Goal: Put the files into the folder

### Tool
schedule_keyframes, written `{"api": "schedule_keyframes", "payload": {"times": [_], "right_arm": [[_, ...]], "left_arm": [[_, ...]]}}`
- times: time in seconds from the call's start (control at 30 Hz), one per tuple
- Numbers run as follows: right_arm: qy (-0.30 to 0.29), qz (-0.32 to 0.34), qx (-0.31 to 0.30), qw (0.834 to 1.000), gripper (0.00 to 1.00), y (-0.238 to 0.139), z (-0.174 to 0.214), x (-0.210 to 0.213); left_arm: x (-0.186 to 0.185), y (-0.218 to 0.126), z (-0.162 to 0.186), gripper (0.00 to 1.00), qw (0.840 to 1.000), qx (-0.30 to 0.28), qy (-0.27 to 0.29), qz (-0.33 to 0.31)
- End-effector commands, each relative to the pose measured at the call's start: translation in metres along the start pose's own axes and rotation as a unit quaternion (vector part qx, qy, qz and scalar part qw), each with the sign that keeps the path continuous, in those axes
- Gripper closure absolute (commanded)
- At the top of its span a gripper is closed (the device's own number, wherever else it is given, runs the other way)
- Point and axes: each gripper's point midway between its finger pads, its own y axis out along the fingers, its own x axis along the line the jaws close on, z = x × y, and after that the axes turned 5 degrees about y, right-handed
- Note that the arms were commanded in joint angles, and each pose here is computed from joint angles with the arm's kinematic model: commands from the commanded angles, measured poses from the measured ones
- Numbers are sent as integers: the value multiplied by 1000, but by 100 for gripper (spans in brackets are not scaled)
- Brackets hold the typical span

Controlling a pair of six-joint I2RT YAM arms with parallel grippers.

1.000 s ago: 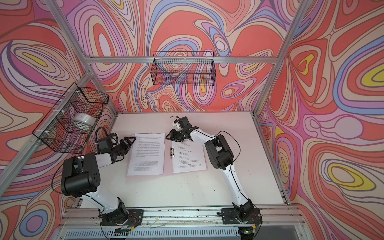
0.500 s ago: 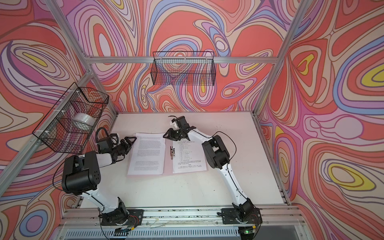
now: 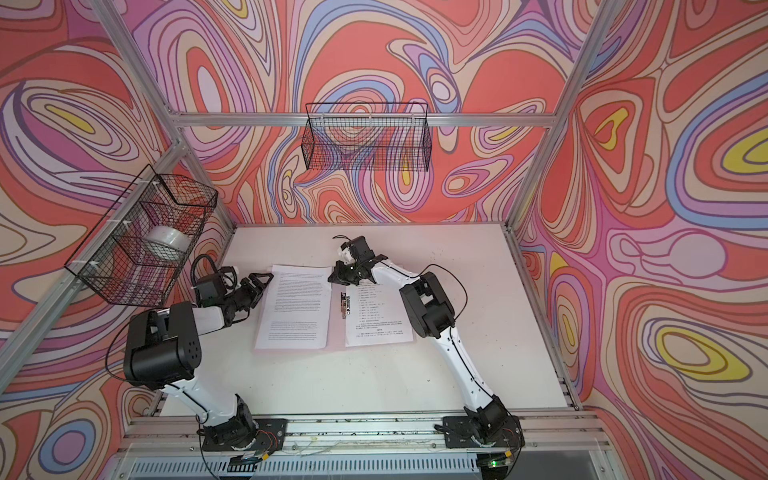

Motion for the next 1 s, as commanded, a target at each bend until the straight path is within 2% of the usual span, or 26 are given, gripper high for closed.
{"api": "schedule_keyframes", "payload": {"times": [0.0,0.7,0.9,0.97], "right_arm": [[4,3,5,1000,100,11,5,-6],[6,-10,8,1000,100,30,12,11],[14,6,1,1000,100,22,12,9],[11,0,-5,1000,77,16,12,14]], "left_arm": [[-2,5,1,26,1000,6,1,14],[-11,19,4,29,999,22,4,25],[-13,18,2,31,1000,20,8,21],[-13,18,2,33,1000,20,8,21]]}}
